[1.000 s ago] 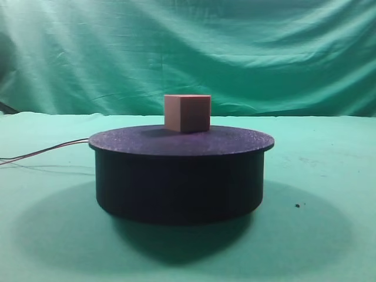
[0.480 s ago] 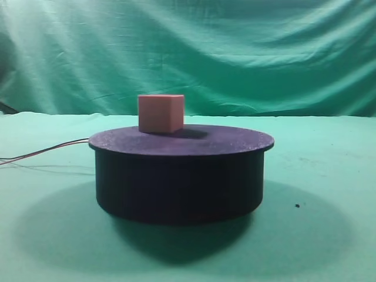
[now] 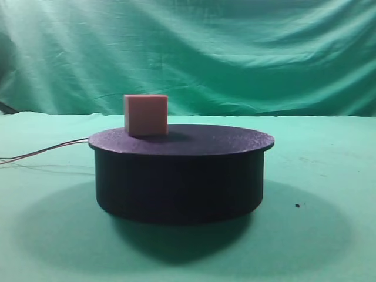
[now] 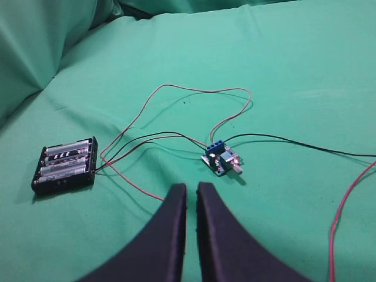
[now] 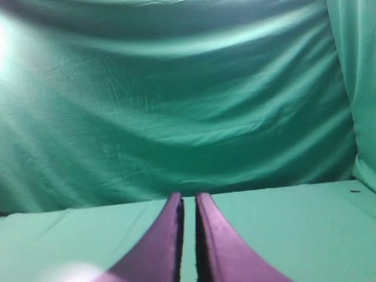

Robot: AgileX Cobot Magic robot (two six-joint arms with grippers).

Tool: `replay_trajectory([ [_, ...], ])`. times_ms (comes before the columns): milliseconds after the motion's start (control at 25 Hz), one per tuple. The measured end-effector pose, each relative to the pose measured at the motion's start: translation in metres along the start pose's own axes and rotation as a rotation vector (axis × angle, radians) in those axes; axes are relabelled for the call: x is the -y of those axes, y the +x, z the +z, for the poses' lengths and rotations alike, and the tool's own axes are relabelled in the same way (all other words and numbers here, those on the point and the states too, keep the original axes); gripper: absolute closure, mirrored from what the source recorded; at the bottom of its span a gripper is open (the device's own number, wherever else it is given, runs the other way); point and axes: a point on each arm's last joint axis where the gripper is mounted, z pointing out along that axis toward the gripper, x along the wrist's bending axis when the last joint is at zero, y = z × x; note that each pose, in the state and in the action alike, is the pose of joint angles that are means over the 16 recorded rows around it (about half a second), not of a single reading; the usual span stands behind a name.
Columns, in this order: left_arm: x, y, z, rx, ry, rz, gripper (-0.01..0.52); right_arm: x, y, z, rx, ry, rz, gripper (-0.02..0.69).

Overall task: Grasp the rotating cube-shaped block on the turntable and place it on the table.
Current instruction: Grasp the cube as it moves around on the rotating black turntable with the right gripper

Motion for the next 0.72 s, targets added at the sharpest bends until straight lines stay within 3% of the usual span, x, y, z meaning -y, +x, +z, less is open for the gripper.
replay_trajectory([
  [360,0.0,0.0,0.0,0.0,0.0,0.0,0.514,-0.007,0.009,0.036,0.003,0.411,0.013,0.628],
  [720,0.0,0.0,0.0,0.0,0.0,0.0,0.514,-0.006,0.045,0.071,-0.183,0.713,-0.144,0.655],
])
